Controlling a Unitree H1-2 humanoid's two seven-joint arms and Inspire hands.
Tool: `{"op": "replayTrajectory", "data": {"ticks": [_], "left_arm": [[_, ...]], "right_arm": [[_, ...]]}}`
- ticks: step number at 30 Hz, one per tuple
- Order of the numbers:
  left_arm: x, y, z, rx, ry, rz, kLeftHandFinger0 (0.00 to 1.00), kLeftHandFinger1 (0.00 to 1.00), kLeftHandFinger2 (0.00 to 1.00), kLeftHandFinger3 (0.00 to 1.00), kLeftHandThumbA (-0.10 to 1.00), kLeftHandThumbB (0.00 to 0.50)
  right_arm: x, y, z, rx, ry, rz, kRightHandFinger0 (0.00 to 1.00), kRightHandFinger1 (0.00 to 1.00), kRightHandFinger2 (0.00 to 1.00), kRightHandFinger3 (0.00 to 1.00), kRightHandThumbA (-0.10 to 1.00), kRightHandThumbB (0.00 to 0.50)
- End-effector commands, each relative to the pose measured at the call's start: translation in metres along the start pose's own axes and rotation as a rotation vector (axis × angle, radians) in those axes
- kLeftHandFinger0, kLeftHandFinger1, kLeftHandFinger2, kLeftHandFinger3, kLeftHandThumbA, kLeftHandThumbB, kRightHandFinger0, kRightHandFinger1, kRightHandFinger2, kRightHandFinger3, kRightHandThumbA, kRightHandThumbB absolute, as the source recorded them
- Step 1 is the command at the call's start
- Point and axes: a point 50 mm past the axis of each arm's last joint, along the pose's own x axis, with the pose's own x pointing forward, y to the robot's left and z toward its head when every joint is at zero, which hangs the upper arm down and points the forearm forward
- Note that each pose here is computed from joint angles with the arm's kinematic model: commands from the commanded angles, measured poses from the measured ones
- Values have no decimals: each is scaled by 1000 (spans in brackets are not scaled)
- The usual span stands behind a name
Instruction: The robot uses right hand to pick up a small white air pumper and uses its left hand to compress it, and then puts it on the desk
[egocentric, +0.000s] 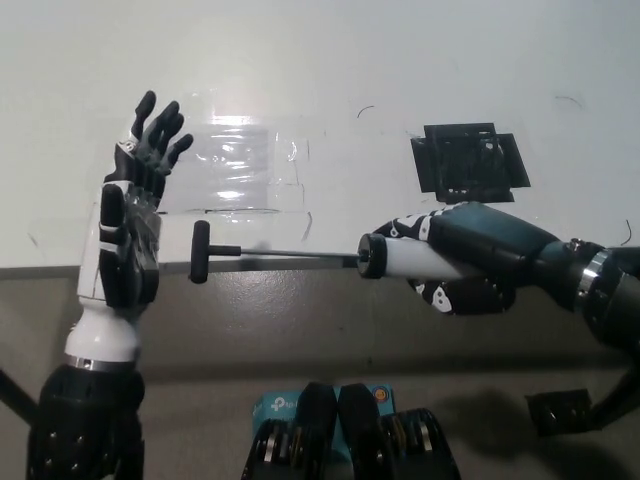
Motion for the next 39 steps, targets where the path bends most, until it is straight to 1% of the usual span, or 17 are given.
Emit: {"op": "replayTrajectory", "data": {"ticks": [1, 6, 10, 15, 17, 19, 22, 25, 27, 28, 31, 33, 34, 36, 37, 38, 39], "left_arm": [[-2, -8, 10, -27, -14, -20, 1000, 1000, 1000, 1000, 1000, 224], [-10, -15, 10, -23, -17, -34, 1000, 1000, 1000, 1000, 1000, 219], [-11, -20, 13, -7, -24, -40, 1000, 1000, 1000, 1000, 1000, 252], [-9, -22, 15, -18, -35, -30, 1000, 1000, 1000, 1000, 1000, 252], [-10, -23, 13, -21, -36, -33, 1000, 1000, 1000, 1000, 1000, 242], [-11, -24, 12, -30, -39, -39, 1000, 1000, 1000, 1000, 1000, 213], [-16, -26, 10, -51, -13, -37, 1000, 1000, 1000, 1000, 1000, 225], [-18, -31, 9, -70, 4, -28, 1000, 1000, 1000, 1000, 1000, 222], [-16, -34, 9, -67, 2, -26, 1000, 1000, 1000, 1000, 1000, 214], [-14, -35, 8, -61, 1, -25, 1000, 1000, 1000, 1000, 1000, 223], [-19, -36, 7, -32, 6, -16, 1000, 1000, 1000, 1000, 1000, 215], [-27, -39, 5, 20, 15, -12, 1000, 1000, 1000, 1000, 1000, 229], [-25, -41, 4, 48, 21, -14, 1000, 1000, 1000, 1000, 1000, 247], [-21, -47, 3, 72, 20, -12, 1000, 1000, 1000, 1000, 1000, 236], [-18, -51, 2, 62, 20, -9, 1000, 1000, 1000, 1000, 1000, 235], [-12, -56, 0, 68, 13, -1, 1000, 1000, 1000, 1000, 1000, 242], [-10, -59, -1, 70, 13, -2, 1000, 1000, 1000, 1000, 1000, 243]], "right_arm": [[-1, -27, 8, -25, -22, -46, 14, 456, 754, 827, -100, 121], [0, -25, 8, -3, -27, -43, 28, 456, 762, 802, -100, 125], [2, -28, 11, -29, -37, -50, 17, 440, 744, 783, -100, 125], [5, -33, 13, -36, -43, -49, 17, 442, 746, 792, -100, 124], [6, -32, 12, -34, -39, -47, 21, 454, 760, 809, -100, 119], [7, -31, 12, -30, -36, -43, 20, 458, 761, 825, -100, 112], [9, -26, 15, -14, -39, -35, 36, 486, 764, 879, -100, 115], [14, -22, 18, -7, -44, -24, 37, 487, 757, 883, -100, 117], [19, -23, 20, -10, -54, -16, 34, 480, 742, 879, -100, 116], [21, -23, 20, -11, -68, -17, 28, 469, 730, 866, -100, 115], [30, -15, 25, -7, -82, 2, 13, 429, 720, 812, -100, 115], [34, -8, 31, 10, -94, 29, 0, 407, 716, 797, -100, 108], [38, -7, 32, 16, -97, 36, 0, 408, 720, 806, -100, 108], [45, -8, 37, 8, -107, 54, 5, 419, 736, 819, -100, 122], [48, -9, 38, -5, -108, 58, 48, 477, 811, 876, -100, 115], [53, -11, 39, -33, -108, 65, 17, 427, 745, 732, -100, 129], [57, -12, 40, -44, -111, 68, 5, 409, 719, 677, -100, 138]]}}
